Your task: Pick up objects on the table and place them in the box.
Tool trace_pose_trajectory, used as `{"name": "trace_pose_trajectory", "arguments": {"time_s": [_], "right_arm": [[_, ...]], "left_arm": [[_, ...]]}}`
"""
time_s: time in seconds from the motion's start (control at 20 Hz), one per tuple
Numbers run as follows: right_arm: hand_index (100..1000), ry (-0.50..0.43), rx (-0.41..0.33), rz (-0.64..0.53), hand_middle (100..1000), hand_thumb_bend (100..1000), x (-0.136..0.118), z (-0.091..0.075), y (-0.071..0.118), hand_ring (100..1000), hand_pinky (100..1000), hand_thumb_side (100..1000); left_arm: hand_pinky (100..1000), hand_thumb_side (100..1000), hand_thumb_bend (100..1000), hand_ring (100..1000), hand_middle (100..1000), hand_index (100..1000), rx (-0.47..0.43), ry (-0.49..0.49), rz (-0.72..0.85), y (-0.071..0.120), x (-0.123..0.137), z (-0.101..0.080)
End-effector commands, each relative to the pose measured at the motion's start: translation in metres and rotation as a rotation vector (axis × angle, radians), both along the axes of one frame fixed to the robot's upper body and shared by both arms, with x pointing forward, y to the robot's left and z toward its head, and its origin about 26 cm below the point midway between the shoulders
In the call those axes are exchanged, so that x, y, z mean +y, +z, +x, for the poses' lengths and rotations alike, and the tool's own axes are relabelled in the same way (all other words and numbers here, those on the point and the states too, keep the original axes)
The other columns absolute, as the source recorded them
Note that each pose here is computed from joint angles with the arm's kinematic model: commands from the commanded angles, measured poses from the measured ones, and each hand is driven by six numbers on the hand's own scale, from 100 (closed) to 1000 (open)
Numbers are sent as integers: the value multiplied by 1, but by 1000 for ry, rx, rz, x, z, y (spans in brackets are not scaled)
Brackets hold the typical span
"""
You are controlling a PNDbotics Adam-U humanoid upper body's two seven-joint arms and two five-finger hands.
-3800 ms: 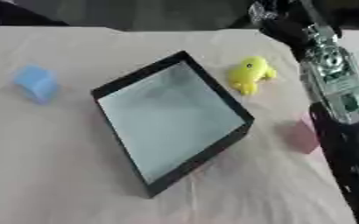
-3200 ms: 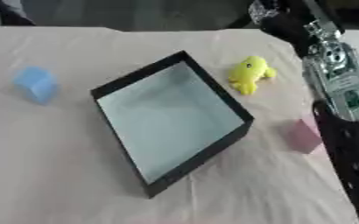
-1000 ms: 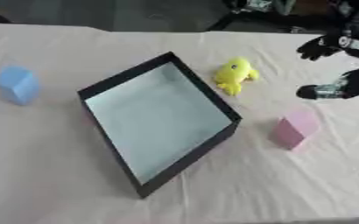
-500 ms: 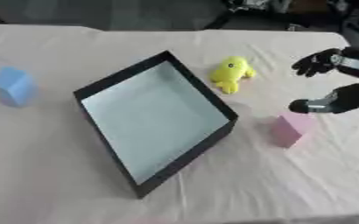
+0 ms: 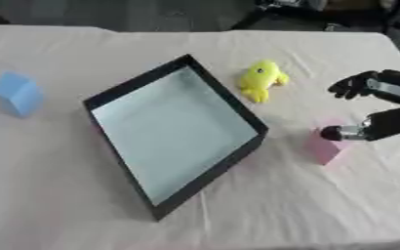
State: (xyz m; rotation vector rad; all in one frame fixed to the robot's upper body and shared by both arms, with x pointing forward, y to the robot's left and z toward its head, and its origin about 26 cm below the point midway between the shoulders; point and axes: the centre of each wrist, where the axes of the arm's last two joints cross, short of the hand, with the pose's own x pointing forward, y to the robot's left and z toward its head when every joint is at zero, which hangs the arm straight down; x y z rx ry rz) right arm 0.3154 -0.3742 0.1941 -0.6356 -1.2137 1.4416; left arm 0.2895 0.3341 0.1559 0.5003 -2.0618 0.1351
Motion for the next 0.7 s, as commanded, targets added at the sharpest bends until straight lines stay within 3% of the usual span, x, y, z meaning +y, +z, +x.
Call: {"name": "trace_pose_trajectory", "arguments": {"time_s": [0.05, 0.3, 0.7], "right_arm": [[892, -30, -9, -45, 789, 631, -4, 0, 4, 838, 880, 657], [890, -79, 6, -35, 792, 633, -10, 1, -9, 842, 886, 655], [890, -172, -71, -37, 793, 640, -14, 0, -20, 841, 883, 655]], "left_arm": [[815, 804, 104, 732, 782, 787, -18, 2, 18, 7, 2, 0], [814, 805, 105, 733, 782, 786, -17, 3, 14, 6, 2, -1], [814, 805, 105, 733, 782, 786, -16, 5, 8, 6, 1, -1]]}}
